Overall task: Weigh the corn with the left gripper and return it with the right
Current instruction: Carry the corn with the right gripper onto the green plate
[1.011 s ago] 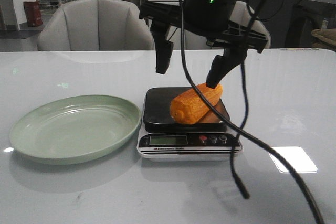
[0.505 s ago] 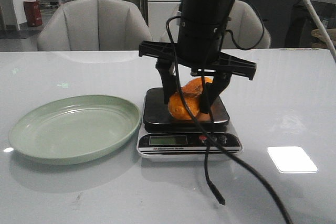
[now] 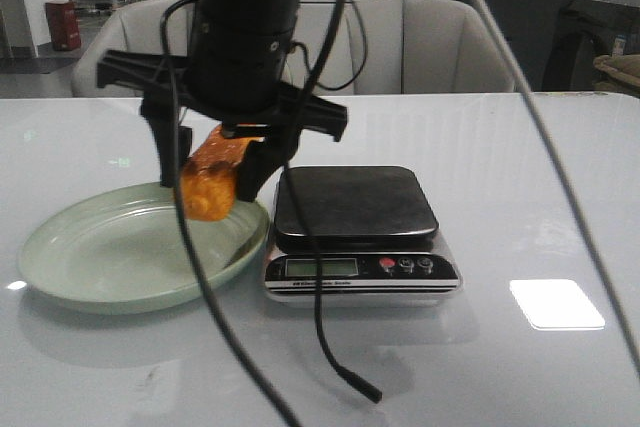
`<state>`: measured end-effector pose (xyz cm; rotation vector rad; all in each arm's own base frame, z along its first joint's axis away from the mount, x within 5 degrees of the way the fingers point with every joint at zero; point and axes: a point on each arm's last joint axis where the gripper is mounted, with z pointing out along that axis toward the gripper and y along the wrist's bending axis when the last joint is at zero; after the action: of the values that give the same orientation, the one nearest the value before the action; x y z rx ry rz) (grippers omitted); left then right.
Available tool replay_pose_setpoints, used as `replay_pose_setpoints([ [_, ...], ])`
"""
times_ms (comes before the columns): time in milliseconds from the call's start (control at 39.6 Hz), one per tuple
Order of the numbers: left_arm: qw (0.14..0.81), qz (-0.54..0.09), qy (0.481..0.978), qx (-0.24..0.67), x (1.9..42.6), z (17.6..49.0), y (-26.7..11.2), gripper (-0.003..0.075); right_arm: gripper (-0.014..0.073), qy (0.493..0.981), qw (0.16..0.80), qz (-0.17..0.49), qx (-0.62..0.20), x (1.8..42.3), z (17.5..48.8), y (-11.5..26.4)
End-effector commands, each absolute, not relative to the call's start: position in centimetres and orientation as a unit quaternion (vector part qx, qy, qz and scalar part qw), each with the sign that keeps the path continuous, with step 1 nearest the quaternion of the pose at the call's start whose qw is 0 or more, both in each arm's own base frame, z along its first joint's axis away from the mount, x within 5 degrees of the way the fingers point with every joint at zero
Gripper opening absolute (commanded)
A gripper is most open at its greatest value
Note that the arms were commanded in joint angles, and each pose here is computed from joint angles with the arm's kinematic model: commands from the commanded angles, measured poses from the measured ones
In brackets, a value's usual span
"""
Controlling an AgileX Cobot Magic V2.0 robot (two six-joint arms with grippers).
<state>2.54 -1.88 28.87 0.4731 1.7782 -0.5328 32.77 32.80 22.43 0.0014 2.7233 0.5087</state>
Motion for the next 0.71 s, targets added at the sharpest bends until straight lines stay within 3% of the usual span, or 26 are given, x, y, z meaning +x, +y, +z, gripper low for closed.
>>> replay_pose_setpoints([
  [0, 0.608, -0.241, 0.731, 0.194, 2.6, 30.3, -1.9, 0.0113, 0.0147, 0.940, 0.245, 0.237, -0.026, 32.4, 25.9, 34.0],
  [101, 0.608, -0.241, 0.731, 0.194, 2.6, 30.3, -1.9, 0.0113, 0.0199, 0.937, 0.249, 0.244, -0.035, 32.3, 25.1, 35.0],
  [354, 0.608, -0.241, 0.731, 0.194, 2.6, 30.3, -1.9, 0.0113, 0.0439, 0.940, 0.243, 0.232, -0.065, 31.9, 23.1, 36.1],
  [682, 0.608, -0.241, 0.731, 0.194, 2.6, 30.3, -1.9, 0.0113, 0.0459, 0.935, 0.264, 0.229, -0.056, 32.3, 26.7, 33.9],
])
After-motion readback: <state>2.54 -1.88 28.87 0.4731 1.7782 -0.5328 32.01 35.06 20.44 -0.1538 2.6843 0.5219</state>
